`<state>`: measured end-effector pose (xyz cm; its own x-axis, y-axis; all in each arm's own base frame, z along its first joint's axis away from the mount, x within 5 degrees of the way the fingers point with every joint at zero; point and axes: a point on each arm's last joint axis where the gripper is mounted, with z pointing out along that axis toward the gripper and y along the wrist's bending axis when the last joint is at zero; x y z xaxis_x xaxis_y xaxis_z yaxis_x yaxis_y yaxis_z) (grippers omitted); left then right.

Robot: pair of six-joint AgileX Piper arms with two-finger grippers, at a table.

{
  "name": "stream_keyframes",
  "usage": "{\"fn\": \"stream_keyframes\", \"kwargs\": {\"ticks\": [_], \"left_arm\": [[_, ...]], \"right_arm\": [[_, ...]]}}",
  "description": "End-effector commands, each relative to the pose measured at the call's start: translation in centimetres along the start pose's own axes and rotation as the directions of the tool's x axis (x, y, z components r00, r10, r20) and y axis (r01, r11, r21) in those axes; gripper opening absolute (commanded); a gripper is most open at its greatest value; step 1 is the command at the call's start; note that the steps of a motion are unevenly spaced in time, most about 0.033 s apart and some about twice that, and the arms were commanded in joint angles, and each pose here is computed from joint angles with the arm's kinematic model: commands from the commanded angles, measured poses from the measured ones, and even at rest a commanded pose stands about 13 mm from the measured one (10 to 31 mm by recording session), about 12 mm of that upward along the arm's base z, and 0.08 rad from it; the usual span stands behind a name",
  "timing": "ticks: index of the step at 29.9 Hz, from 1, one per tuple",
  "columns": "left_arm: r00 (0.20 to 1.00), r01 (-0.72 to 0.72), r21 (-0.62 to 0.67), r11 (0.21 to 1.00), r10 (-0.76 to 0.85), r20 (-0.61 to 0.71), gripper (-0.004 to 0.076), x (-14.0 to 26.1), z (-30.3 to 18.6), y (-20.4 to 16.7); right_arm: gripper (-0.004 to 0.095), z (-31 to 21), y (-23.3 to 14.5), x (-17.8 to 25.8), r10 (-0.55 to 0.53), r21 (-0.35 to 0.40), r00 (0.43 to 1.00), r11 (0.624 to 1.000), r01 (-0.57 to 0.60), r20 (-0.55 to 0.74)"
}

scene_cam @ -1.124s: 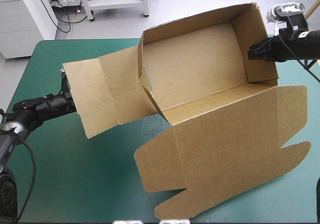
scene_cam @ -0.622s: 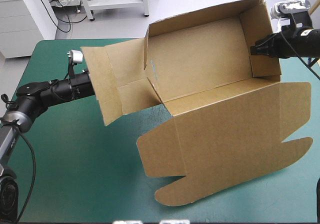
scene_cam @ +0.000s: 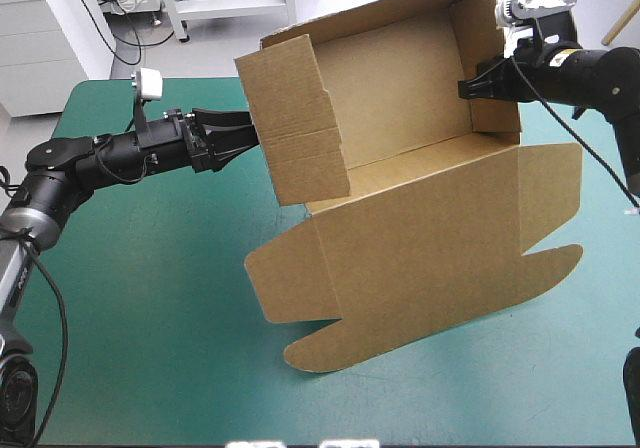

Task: Fold the box

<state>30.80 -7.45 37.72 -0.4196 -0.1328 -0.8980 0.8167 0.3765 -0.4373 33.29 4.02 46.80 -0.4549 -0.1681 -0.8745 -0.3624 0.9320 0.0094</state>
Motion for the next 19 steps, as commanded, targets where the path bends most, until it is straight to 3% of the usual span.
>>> {"fn": "stream_keyframes", "kwargs": {"ticks": [1, 19], "left_arm": [[0.997, -0.041, 0.122, 0.992, 0.033, 0.070, 0.0547, -1.9, -0.4, -2.9], [0.993, -0.072, 0.168, 0.983, 0.055, 0.100, 0.0558, -2.2, 0.5, -3.8]], "right_arm": [[-0.0020, -1.7, 0.8, -2.1, 0.021, 0.008, 0.987, 1.000, -0.023, 0.159], [-0.0019, 0.5, 1.6, -2.3, 0.041, -0.020, 0.983, 0.999, -0.038, 0.178]]}}
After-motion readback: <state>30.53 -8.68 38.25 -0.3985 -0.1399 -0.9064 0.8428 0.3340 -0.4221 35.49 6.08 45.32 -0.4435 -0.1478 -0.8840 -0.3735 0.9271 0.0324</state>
